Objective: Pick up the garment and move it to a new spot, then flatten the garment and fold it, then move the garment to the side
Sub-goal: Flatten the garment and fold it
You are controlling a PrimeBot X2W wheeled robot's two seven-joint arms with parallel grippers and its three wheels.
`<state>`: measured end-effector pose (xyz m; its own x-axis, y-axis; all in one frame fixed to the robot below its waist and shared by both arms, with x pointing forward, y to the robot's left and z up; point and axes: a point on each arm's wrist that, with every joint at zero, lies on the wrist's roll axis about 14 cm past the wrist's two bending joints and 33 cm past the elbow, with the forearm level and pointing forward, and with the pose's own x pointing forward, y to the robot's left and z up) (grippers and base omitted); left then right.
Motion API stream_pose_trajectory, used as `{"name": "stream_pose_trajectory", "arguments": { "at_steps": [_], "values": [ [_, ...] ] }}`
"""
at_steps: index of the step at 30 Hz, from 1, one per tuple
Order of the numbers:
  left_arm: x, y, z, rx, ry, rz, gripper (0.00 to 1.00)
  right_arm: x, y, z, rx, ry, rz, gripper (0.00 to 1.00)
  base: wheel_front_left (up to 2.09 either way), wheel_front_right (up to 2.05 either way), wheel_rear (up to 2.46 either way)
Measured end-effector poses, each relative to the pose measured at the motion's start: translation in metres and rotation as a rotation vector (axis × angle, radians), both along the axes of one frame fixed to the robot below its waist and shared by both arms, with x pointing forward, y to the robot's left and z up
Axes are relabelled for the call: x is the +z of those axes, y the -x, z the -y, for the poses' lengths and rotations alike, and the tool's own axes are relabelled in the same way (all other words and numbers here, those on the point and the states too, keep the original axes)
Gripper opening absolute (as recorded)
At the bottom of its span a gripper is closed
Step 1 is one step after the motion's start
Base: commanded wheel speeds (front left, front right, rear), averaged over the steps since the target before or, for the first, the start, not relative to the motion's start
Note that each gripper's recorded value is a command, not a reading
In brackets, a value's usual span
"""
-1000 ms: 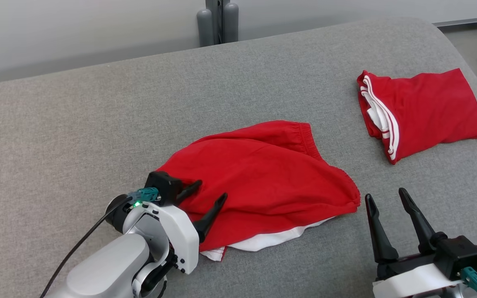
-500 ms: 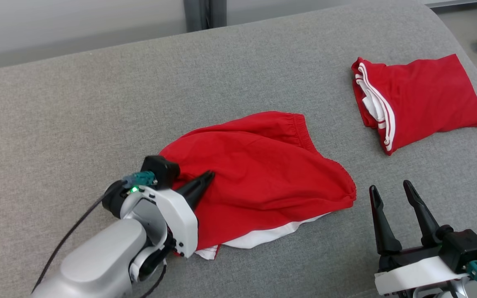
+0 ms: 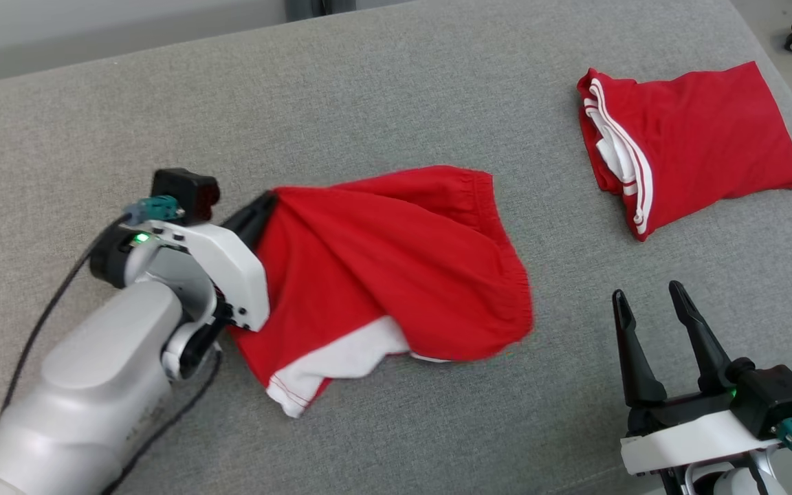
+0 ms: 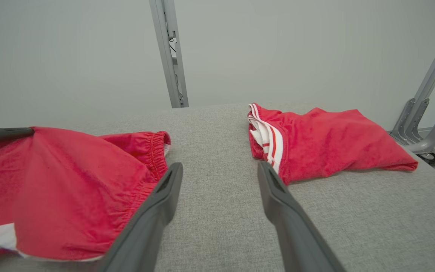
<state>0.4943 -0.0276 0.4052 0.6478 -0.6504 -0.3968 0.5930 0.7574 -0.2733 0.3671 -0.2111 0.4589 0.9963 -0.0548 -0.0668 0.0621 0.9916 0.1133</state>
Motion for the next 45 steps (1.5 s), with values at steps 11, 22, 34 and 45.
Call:
{"name": "stream_pose_trajectory", "arguments": {
  "at_steps": [11, 22, 34, 45],
  "values": [
    [-0.026, -0.005, -0.017, -0.028, -0.130, 0.062, 1.00, 0.003, -0.001, 0.005, -0.015, -0.003, 0.007, 1.00, 0.00, 0.00, 0.00],
    [0.040, 0.077, 0.031, -0.219, 0.013, 0.147, 1.00, 0.000, 0.013, 0.008, -0.035, -0.020, -0.003, 1.00, 0.00, 0.00, 0.00],
    [0.025, 0.127, 0.109, -0.479, -0.035, 0.039, 1.00, 0.004, 0.009, 0.014, -0.058, -0.042, 0.011, 1.00, 0.00, 0.00, 0.00],
    [-0.016, 0.127, 0.105, -0.549, -0.132, -0.044, 0.00, 0.001, 0.024, 0.035, -0.136, -0.045, -0.008, 1.00, 0.00, 0.00, 0.00]
  ]
}}
